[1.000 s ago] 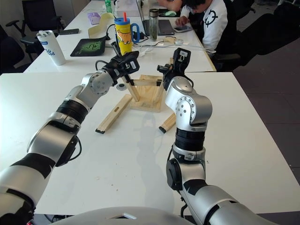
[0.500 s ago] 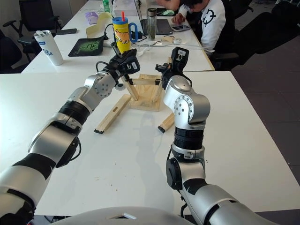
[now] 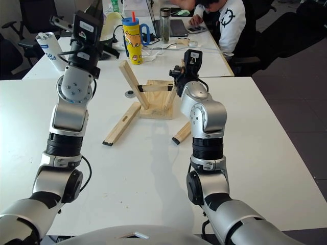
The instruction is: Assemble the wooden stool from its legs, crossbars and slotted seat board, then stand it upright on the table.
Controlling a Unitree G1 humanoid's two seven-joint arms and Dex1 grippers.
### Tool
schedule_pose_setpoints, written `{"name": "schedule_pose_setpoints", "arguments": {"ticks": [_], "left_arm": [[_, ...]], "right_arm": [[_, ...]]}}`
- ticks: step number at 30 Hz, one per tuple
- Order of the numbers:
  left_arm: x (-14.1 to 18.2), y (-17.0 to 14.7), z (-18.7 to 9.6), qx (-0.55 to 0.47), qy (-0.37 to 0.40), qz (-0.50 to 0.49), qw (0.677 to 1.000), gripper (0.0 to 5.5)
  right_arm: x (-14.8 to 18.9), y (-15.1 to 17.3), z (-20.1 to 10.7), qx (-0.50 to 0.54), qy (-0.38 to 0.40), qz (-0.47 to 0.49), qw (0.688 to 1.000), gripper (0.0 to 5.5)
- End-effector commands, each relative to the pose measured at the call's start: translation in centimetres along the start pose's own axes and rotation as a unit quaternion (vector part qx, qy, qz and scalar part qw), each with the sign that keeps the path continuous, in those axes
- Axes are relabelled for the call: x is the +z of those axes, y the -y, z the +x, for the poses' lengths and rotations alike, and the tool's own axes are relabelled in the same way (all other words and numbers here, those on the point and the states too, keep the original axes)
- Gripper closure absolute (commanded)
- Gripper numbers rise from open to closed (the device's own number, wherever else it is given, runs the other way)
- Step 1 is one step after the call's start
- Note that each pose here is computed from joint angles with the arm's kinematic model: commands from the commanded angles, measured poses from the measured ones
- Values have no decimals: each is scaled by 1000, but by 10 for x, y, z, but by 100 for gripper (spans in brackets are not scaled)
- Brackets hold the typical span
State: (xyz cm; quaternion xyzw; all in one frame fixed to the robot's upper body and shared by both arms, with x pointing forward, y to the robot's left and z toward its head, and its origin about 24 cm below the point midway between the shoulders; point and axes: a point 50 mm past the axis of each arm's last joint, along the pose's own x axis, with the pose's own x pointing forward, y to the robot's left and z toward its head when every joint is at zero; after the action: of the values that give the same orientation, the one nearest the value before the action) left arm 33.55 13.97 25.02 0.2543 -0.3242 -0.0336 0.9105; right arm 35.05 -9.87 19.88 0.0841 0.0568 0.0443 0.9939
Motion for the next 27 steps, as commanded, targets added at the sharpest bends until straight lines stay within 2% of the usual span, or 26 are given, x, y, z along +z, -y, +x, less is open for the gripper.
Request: {"name": "schedule_pose_setpoints", "arguments": {"ticks": [1, 4, 6, 8, 9, 11, 13, 16, 17, 21, 24, 27], "left_arm": [[-14, -9, -19, 7, -42, 3, 999, 550], [-20, -12, -29, 13, -60, 7, 998, 550], [-21, -13, -32, 18, -65, 7, 998, 550], [-22, -12, -34, 21, -68, 5, 997, 550], [-21, -12, -34, 22, -68, 5, 997, 550], [-20, -11, -35, 23, -67, 4, 997, 550], [-19, -10, -35, 23, -65, 5, 998, 550], [-19, -9, -36, 22, -67, 5, 998, 550], [-19, -8, -37, 20, -68, 4, 997, 550], [-19, -7, -40, 19, -73, 5, 997, 550], [-19, -5, -40, 13, -74, 4, 997, 550], [-19, -1, -39, 3, -72, 1, 997, 550]], "right_arm": [[17, 9, 3, -18, 61, -32, 997, 356], [45, 10, -3, -45, 169, -59, 983, 356], [70, 3, -15, -47, 269, -74, 959, 356], [89, -15, -28, -9, 356, -92, 930, 356], [92, -31, -31, 26, 375, -102, 921, 356], [84, -54, -28, 92, 363, -113, 920, 356], [62, -70, -15, 142, 303, -126, 934, 356], [24, -71, 14, 139, 186, -103, 967, 356], [14, -67, 20, 131, 167, -101, 972, 356], [-13, -58, 37, 115, 113, -100, 982, 417], [-7, -57, 38, 108, 129, -93, 981, 469], [27, -58, 31, 95, 206, -92, 970, 519]]}}
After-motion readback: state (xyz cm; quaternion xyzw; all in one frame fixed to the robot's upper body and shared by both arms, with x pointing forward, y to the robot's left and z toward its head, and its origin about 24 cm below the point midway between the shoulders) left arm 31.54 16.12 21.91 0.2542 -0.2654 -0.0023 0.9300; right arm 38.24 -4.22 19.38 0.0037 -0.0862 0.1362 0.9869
